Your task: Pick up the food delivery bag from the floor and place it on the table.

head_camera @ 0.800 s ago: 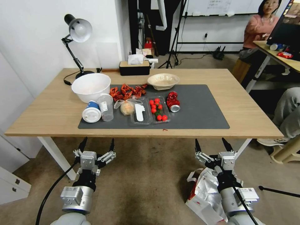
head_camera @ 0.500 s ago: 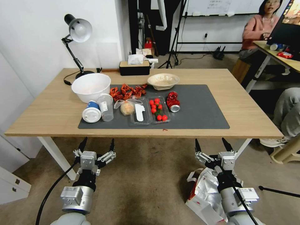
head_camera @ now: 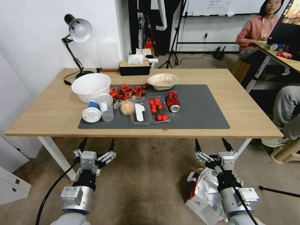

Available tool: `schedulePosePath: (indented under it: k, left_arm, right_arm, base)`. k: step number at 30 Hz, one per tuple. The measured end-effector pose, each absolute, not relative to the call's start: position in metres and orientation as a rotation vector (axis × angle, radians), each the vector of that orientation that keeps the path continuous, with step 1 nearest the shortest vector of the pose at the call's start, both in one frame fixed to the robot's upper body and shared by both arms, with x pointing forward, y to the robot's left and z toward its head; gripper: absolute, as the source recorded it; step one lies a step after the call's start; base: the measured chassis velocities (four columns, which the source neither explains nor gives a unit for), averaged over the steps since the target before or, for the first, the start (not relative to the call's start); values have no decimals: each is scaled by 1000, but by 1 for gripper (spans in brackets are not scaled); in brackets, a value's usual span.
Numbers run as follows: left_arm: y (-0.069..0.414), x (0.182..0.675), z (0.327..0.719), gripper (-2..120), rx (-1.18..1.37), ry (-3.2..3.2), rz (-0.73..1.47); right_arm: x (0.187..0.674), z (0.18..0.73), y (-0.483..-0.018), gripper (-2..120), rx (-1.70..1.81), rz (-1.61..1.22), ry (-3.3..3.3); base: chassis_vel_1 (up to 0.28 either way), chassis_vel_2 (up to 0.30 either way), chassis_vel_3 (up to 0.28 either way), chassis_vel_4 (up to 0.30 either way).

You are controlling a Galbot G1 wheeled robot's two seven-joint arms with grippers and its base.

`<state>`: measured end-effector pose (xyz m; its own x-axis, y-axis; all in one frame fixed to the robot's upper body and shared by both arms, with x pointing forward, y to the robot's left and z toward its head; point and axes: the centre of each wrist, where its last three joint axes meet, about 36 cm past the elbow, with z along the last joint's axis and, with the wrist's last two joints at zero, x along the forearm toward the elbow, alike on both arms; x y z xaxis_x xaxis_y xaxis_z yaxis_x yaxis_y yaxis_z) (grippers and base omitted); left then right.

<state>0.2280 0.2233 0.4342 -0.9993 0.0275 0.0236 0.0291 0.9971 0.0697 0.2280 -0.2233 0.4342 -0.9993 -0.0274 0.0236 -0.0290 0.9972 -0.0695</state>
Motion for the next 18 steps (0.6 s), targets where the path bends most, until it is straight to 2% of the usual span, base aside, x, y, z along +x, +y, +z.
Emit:
schedulePosePath:
  k: [7, 13, 18]
  left_arm:
    - [220, 231, 441, 100, -21, -3099, -32]
    - [205, 241, 471, 100, 9, -2997, 238]
    - [195, 243, 487, 100, -27, -2936, 419]
  right_arm:
    - [225, 446, -235, 100, 73, 87, -3057]
    - [219, 478, -259, 100, 179, 30, -2909]
    - [227, 478, -275, 100, 249, -6, -2945]
  base:
    - [0, 0, 0, 0]
    - [0, 0, 0, 0]
    - [0, 0, 0, 0]
